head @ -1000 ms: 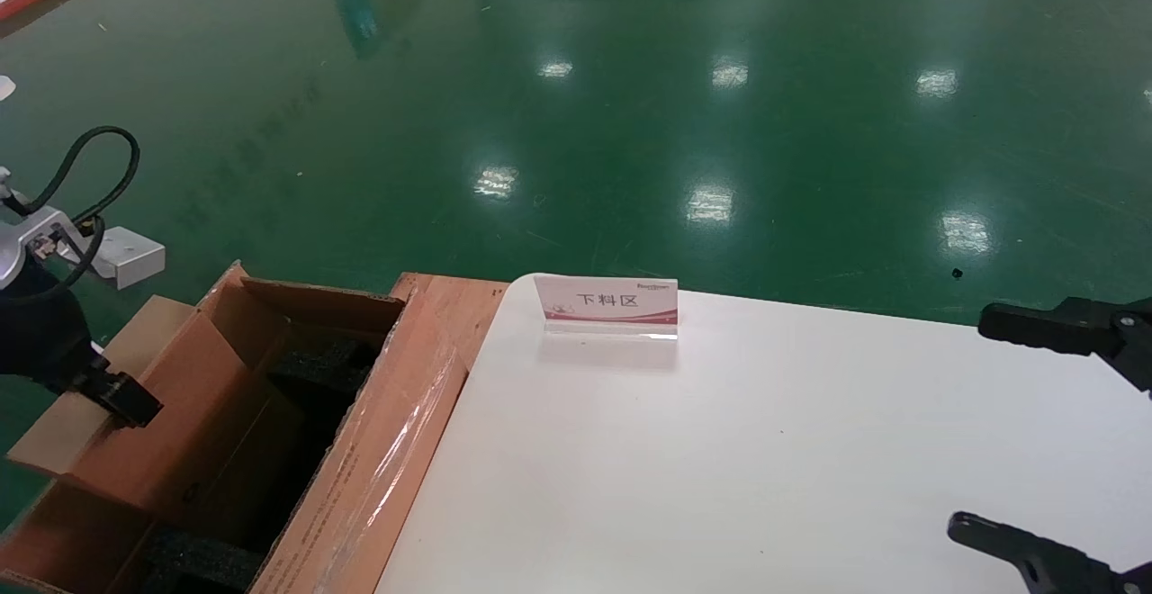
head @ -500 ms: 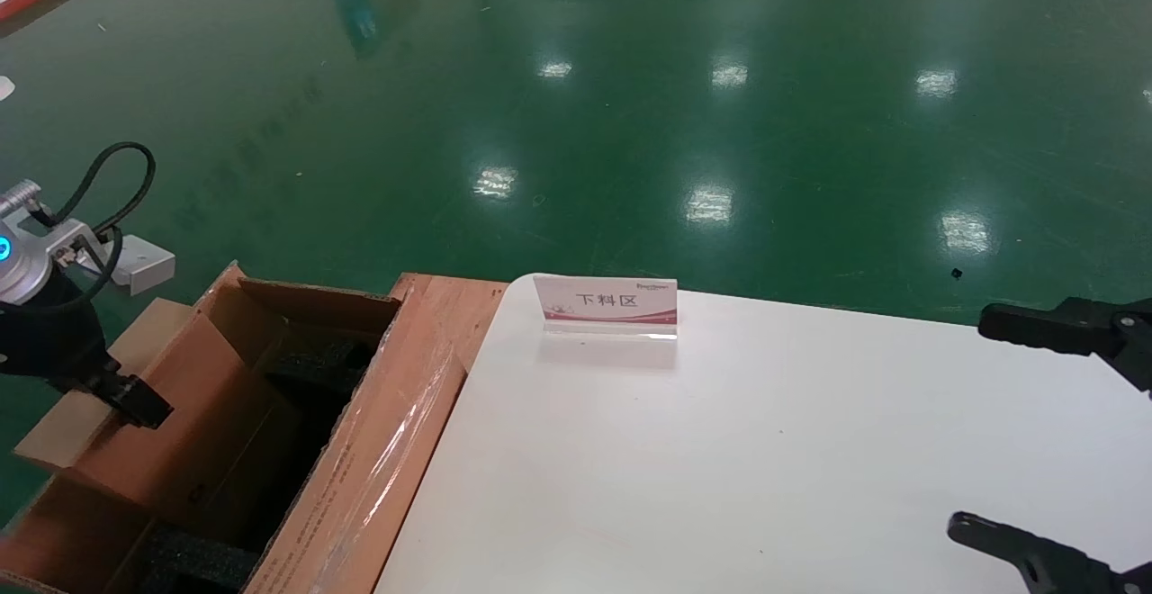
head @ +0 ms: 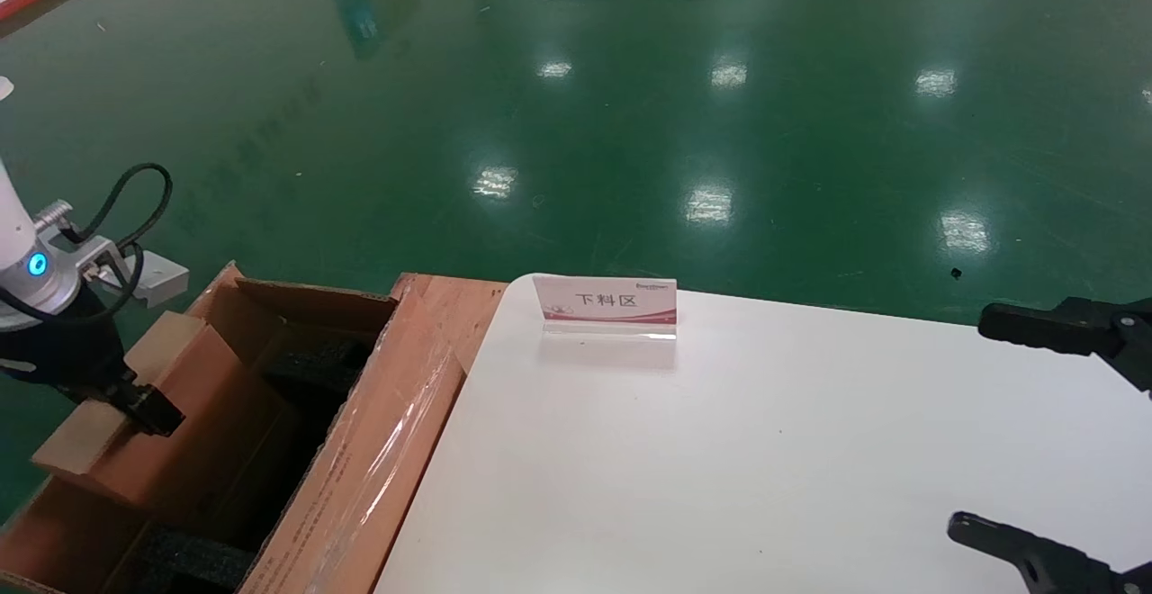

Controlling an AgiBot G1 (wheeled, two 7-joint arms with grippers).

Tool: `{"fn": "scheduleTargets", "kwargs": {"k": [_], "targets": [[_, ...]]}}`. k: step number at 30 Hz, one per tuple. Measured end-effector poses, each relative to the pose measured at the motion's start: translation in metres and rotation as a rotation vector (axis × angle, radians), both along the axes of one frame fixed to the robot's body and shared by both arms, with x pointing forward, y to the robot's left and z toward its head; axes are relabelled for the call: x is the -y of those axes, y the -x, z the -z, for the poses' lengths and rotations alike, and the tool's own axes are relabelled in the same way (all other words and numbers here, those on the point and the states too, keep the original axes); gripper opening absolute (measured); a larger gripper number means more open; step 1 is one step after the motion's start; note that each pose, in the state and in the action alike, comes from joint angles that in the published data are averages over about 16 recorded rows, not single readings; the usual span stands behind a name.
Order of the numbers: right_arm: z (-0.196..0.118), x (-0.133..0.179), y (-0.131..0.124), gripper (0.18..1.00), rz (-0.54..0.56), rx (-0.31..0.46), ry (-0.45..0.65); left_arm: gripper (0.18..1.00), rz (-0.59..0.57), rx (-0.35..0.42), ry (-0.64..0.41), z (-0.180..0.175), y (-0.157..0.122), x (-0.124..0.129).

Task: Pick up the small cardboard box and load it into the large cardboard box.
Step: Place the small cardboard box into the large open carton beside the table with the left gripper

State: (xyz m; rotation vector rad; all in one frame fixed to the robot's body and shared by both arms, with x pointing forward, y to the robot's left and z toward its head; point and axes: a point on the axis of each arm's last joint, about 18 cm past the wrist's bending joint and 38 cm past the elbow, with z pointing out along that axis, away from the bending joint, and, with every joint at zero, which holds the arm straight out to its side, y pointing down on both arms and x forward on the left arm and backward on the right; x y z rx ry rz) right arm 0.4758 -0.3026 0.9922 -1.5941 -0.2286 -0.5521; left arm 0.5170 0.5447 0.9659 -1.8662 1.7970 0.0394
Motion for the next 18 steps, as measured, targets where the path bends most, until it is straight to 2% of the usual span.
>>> {"fn": "scheduleTargets", "kwargs": {"k": [18], "targets": [[0.0, 0.0, 0.0, 1.0, 0.0, 0.0, 0.0, 0.39, -0.041, -0.036, 0.005, 0.016, -0.007, -0.009]]}}
